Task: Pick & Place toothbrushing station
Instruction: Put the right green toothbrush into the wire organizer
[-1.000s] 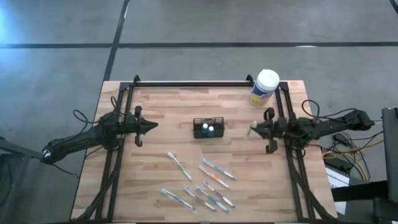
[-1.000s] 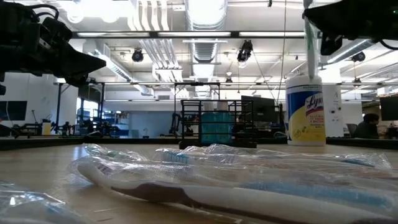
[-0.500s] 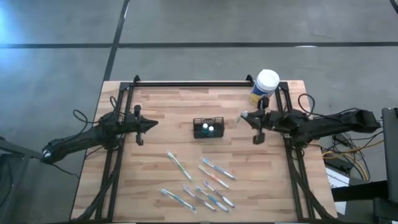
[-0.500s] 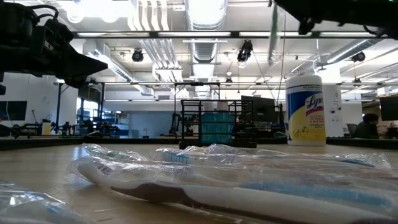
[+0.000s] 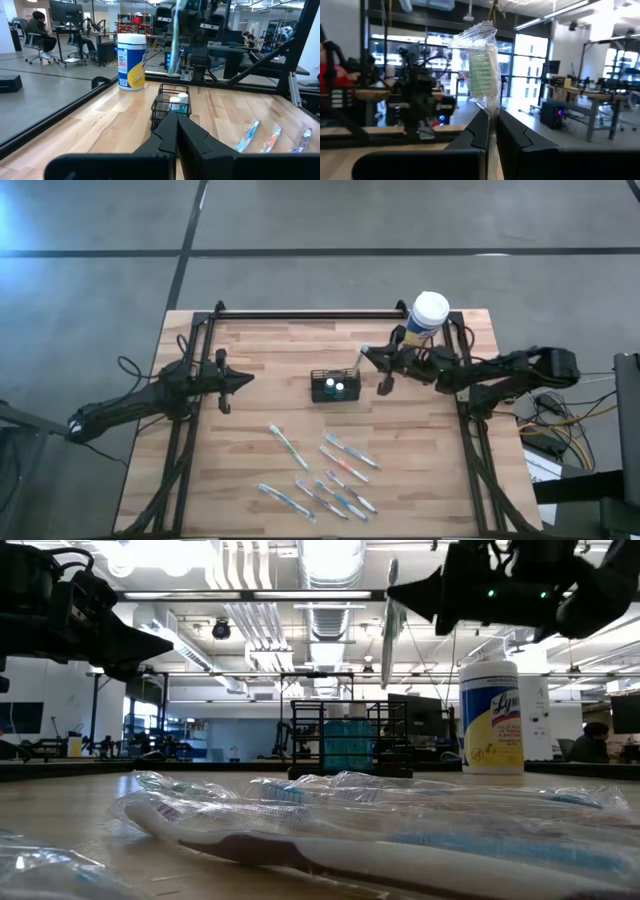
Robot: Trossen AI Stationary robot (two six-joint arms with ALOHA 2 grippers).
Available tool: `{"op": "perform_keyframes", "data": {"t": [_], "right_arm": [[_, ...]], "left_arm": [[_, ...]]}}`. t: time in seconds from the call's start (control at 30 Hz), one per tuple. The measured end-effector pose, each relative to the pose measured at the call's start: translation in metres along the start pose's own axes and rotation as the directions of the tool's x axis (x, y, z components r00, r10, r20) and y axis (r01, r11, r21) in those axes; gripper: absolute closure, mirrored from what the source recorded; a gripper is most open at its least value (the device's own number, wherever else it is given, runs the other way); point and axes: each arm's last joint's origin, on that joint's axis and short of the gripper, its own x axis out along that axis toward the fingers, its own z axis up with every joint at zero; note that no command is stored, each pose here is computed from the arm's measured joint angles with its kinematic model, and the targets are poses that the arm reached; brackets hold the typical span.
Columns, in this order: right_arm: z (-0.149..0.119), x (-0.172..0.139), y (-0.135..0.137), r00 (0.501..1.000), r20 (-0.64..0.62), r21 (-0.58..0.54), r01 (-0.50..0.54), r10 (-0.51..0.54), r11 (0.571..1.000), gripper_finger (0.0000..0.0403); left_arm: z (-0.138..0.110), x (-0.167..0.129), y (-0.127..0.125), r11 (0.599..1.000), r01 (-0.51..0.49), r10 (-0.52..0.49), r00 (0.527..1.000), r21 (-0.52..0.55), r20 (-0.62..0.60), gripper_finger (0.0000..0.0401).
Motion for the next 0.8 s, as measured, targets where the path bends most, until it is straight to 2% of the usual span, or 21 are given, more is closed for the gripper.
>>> {"op": "perform_keyframes", "data": {"t": [0.3,0.8], "right_arm": [[-0.036,0.010,-0.005,0.994,-0.108,0.005,0.036,-0.035,0.999,0.0390],[-0.066,0.011,-0.004,0.978,-0.208,0.016,0.034,-0.029,0.999,0.0390]], "left_arm": [[0.000,0.000,0.000,1.000,0.000,0.000,1.000,0.000,0.000,0.0394],[0.000,0.000,0.000,1.000,0.000,0.000,1.000,0.001,-0.001,0.0394]]}}
